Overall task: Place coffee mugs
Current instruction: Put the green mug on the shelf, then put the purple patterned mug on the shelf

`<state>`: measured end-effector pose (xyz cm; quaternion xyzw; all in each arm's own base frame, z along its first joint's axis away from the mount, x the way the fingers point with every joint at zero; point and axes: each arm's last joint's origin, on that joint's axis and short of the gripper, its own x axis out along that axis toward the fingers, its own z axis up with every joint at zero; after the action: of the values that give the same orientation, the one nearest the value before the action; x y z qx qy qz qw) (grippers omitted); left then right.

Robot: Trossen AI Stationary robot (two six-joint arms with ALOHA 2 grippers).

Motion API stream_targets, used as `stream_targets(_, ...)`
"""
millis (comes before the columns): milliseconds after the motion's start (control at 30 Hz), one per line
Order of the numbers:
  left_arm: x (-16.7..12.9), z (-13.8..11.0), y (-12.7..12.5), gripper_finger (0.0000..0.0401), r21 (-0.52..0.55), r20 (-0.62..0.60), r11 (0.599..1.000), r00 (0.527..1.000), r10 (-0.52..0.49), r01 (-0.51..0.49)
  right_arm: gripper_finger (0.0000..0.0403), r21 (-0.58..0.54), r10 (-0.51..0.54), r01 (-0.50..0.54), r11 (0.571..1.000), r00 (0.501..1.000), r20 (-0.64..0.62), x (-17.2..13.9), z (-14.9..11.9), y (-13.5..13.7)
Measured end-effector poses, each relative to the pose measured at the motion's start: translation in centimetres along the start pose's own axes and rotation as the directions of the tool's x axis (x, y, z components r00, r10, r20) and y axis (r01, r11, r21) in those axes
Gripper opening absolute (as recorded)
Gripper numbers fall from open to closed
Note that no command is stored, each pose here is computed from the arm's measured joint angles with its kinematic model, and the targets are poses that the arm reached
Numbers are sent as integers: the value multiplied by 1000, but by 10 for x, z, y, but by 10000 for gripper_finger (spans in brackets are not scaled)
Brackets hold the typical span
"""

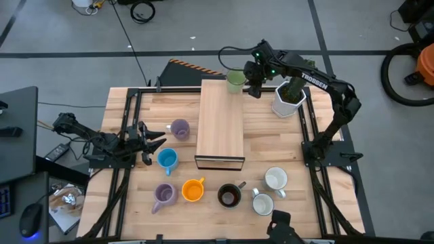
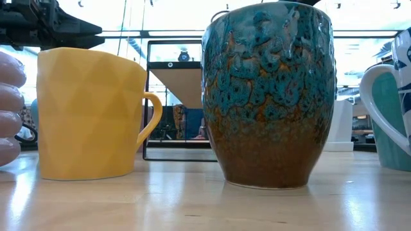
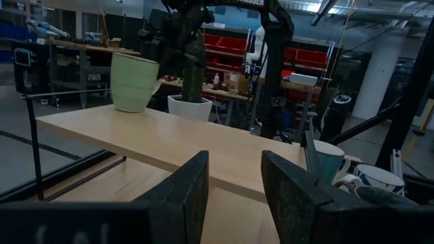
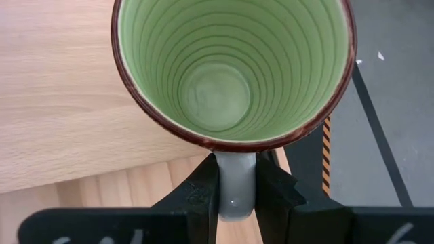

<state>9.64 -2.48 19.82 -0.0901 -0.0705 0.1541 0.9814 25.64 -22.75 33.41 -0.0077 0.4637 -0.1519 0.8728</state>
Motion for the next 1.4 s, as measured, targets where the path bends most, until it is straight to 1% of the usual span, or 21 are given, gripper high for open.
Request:
stream_targets(500, 0, 0, 0, 142, 1, 0, 1000, 1000, 0, 0, 82, -14, 4, -4, 1000, 1000, -14, 0, -2, 0)
stream_targets(633, 0, 0, 0, 142, 1, 0, 1000, 1000, 0, 0, 109, -14, -23, 22, 1000, 999, -35, 0, -3, -1)
stream_targets(867, 0, 0, 0, 142, 1, 0, 1000, 1000, 0, 0, 158, -19, -32, 31, 999, 999, -22, 0, -1, 0)
stream_targets(1400, 0, 0, 0, 142, 1, -1, 1000, 1000, 0, 0, 212, -11, -52, 52, 999, 998, -20, 0, 0, -1)
